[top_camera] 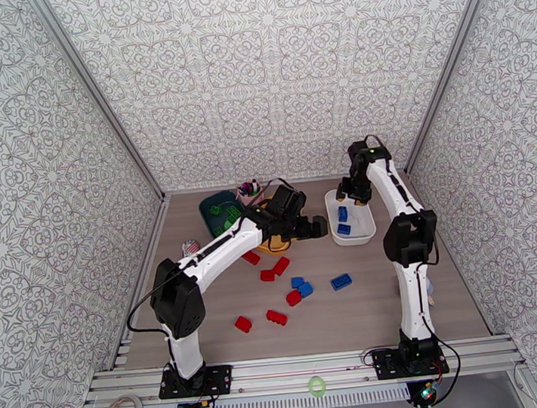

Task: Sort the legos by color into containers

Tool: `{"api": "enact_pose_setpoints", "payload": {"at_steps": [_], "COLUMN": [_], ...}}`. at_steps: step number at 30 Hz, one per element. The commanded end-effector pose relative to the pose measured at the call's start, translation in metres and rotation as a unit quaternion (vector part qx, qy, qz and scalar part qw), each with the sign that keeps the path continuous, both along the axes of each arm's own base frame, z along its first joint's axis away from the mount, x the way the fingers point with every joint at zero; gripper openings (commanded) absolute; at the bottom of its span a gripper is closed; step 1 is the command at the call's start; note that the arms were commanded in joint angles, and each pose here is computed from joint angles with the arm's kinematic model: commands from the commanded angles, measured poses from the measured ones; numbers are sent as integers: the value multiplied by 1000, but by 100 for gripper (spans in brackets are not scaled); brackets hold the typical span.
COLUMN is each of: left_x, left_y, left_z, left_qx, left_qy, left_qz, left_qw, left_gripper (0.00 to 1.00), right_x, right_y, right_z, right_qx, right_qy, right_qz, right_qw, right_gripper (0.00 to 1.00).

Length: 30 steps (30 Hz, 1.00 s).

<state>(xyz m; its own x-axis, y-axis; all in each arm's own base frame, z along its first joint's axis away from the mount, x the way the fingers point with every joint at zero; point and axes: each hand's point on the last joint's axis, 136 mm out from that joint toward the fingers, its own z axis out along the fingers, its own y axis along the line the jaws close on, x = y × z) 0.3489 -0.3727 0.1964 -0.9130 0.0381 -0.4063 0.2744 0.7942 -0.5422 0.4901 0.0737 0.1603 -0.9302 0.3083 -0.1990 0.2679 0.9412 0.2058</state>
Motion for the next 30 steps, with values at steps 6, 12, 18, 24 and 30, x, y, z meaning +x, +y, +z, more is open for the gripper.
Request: {"api": "enact_pose_setpoints", "payload": {"at_steps": [6,12,18,24,30], "left_x": [-3,-15,-31,-42,-50], "left_y": [41,69,85,86,86], "left_z": [-4,-19,-37,-42,-41], "left_qx": [48,54,58,64,67], "left_qy": [-15,1,19,24,20], "left_qz": [46,84,107,106,108], "left_qw": [998,995,992,992,992], "left_gripper": [99,99,99,99,99], "right_x": [-70,-153,-238,-284,-286], "right_y": [12,34,67,94,100], "right_z": [38,6,-49,-100,-127], "right_qx": [26,24,58,65,56], "right_qy": [-28,10,59,97,120], "right_qz": [18,45,54,59,50], "right_qw": [999,999,995,991,990], "right_gripper": [63,65,67,68,70]}}
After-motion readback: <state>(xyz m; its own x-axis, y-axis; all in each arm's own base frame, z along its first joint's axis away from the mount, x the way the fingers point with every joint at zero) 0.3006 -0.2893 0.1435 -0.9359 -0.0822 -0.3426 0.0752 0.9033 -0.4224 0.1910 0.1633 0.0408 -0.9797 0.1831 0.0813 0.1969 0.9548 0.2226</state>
